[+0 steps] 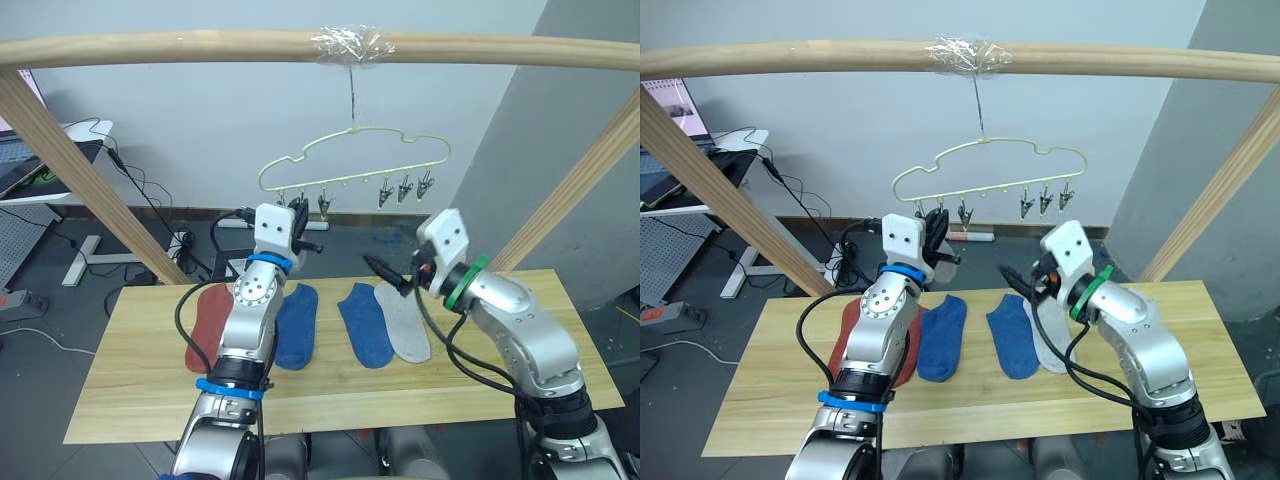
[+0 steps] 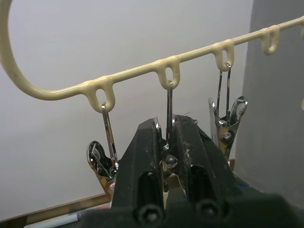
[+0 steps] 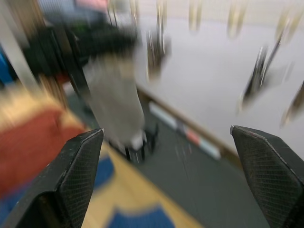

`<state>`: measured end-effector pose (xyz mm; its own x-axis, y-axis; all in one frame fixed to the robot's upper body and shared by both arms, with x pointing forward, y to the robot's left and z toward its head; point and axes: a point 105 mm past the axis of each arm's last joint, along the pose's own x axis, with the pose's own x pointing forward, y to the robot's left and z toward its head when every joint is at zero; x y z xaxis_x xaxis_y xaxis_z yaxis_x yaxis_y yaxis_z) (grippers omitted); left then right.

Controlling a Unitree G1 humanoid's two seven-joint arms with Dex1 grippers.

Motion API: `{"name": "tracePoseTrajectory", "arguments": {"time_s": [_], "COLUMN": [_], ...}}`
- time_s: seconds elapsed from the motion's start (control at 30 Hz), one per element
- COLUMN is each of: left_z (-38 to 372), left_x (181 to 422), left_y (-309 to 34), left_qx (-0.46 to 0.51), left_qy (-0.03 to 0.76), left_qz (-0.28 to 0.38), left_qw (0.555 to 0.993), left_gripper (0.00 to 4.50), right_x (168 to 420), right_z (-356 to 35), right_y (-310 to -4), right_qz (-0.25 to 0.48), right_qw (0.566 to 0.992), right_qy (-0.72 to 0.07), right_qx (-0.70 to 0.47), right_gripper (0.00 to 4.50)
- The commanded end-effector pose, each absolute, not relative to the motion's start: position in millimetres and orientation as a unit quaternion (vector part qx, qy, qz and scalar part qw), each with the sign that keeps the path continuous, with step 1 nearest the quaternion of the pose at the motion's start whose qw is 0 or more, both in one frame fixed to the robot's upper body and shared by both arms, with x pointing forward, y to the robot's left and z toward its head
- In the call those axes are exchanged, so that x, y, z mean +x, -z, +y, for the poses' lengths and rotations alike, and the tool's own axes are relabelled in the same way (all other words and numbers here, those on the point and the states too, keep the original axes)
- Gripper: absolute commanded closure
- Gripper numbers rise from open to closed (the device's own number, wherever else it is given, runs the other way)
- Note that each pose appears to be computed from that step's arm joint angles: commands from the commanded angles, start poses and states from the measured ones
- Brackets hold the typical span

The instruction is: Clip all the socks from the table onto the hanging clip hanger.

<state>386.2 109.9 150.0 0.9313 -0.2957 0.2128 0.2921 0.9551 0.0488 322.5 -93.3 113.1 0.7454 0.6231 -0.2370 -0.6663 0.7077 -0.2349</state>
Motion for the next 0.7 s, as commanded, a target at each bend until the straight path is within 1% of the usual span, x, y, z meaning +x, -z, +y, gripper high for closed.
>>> {"name": "tracePoseTrajectory", "arguments": {"time_s": [0.03, 0.13, 0.3, 0.4, 0.53, 0.63, 0.67, 0.7], "left_z": [110, 115, 123, 123, 122, 122, 121, 121], "left_x": [383, 380, 375, 371, 367, 365, 365, 365], "left_y": [-157, -161, -161, -160, -161, -160, -160, -160], "left_qx": [-0.005, -0.013, -0.010, -0.013, -0.015, -0.016, -0.016, -0.017], "left_qy": [0.172, 0.186, 0.197, 0.202, 0.200, 0.200, 0.200, 0.200], "left_qz": [-0.092, -0.076, -0.058, -0.052, -0.057, -0.055, -0.054, -0.054], "left_qw": [0.981, 0.980, 0.979, 0.978, 0.978, 0.978, 0.978, 0.978], "left_gripper": [4.33, 4.33, 4.33, 4.33, 4.33, 4.33, 4.33, 4.33], "right_x": [332, 343, 361, 361, 353, 349, 348, 347], "right_z": [-105, -119, -129, -130, -132, -138, -137, -136], "right_y": [-76, -48, -19, 0, 19, 25, 25, 25], "right_qz": [0.120, 0.170, 0.215, 0.242, 0.276, 0.283, 0.281, 0.281], "right_qw": [0.908, 0.901, 0.899, 0.893, 0.885, 0.878, 0.880, 0.882], "right_qy": [-0.340, -0.321, -0.297, -0.299, -0.311, -0.314, -0.317, -0.318], "right_qx": [-0.213, -0.237, -0.239, -0.234, -0.212, -0.224, -0.215, -0.205], "right_gripper": [0.00, 0.00, 0.00, 0.00, 0.00, 0.60, 0.98, 1.23]}}
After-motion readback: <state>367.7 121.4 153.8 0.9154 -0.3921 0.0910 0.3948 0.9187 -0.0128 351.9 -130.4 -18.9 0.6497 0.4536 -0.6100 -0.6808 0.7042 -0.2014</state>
